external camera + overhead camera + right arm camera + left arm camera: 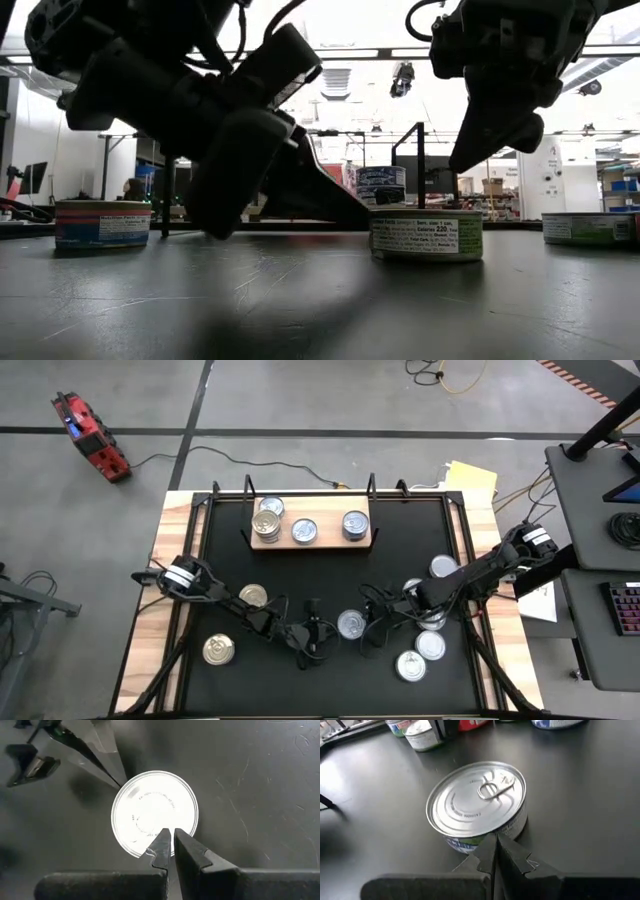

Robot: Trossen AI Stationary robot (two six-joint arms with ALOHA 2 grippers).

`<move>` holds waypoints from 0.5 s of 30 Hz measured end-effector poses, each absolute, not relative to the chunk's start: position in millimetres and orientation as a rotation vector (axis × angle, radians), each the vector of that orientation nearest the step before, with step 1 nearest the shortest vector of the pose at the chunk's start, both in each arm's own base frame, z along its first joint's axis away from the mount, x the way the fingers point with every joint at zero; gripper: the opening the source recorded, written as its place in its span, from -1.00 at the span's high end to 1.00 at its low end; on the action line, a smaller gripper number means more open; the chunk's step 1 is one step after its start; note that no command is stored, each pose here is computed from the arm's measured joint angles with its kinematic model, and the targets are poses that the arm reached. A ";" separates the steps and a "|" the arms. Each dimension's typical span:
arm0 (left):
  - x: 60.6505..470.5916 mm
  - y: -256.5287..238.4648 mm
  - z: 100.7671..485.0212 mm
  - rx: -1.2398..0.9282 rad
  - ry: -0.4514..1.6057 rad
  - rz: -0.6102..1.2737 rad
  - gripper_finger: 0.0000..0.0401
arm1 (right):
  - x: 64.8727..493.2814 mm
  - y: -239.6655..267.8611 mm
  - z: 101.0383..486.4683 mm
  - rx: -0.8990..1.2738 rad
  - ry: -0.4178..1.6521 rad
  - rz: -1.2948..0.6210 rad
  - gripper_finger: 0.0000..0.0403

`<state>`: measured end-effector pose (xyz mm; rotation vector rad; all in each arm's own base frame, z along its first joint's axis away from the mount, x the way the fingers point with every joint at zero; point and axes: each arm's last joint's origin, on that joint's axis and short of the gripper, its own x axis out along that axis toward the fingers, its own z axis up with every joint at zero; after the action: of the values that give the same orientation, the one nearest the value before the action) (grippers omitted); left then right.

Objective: Stack canned seafood by type on shelf
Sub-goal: Put the green tuna can on the shelf

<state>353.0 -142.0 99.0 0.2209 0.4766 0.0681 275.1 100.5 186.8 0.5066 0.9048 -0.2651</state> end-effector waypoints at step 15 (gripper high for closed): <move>365.2 -127.9 97.3 0.247 0.405 0.050 1.00 | 274.8 100.3 186.6 0.504 0.906 -0.271 0.94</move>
<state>365.2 -127.9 97.3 0.2470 0.4053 0.0496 274.8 100.3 186.6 0.5035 0.9057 -0.2705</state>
